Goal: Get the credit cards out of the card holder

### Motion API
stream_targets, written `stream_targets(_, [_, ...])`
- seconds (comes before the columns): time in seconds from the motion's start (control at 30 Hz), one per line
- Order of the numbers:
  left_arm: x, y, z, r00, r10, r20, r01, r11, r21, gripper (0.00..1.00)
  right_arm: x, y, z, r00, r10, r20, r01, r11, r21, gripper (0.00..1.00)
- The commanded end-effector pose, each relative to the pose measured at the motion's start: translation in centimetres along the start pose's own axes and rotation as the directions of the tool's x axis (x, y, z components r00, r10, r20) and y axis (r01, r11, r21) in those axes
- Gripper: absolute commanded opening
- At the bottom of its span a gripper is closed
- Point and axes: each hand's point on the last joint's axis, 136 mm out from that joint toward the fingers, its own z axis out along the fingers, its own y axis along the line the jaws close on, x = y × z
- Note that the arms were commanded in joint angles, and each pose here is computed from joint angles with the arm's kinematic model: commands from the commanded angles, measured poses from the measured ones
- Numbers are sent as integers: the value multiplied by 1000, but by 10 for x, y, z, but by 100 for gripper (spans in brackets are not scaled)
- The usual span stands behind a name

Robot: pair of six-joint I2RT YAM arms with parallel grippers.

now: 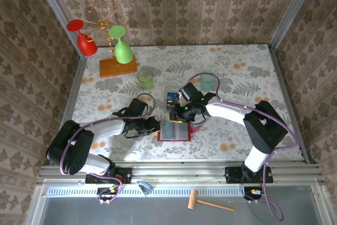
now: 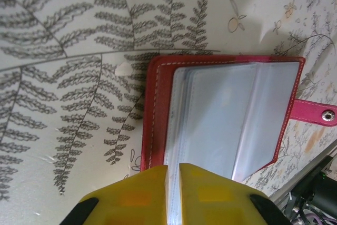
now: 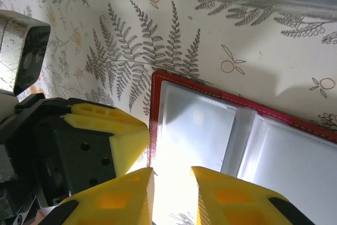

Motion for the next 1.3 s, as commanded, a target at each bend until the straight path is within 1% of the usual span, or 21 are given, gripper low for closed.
stream_targets(0.0, [4, 2, 0, 1000, -8, 0, 8, 1000, -3, 10, 10, -5, 12, 999, 32, -41, -32, 1000, 2, 24])
stream_targets(0.5, [10, 11, 4, 1000, -19, -15, 19, 1000, -23, 3, 27, -11, 30, 994, 42, -102, -39, 999, 27, 25])
stream_targets(0.73, [13, 15, 4, 999, -27, -19, 26, 999, -30, 3, 34, -13, 36, 991, 48, -122, -43, 998, 38, 25])
stream_targets(1.13, [16, 19, 5, 999, -32, -23, 31, 999, -36, 3, 41, -17, 42, 990, 58, -132, -52, 997, 48, 28])
stream_targets(1.27, [16, 19, 5, 999, -33, -24, 32, 999, -37, 3, 43, -15, 45, 988, 58, -140, -53, 998, 35, 28])
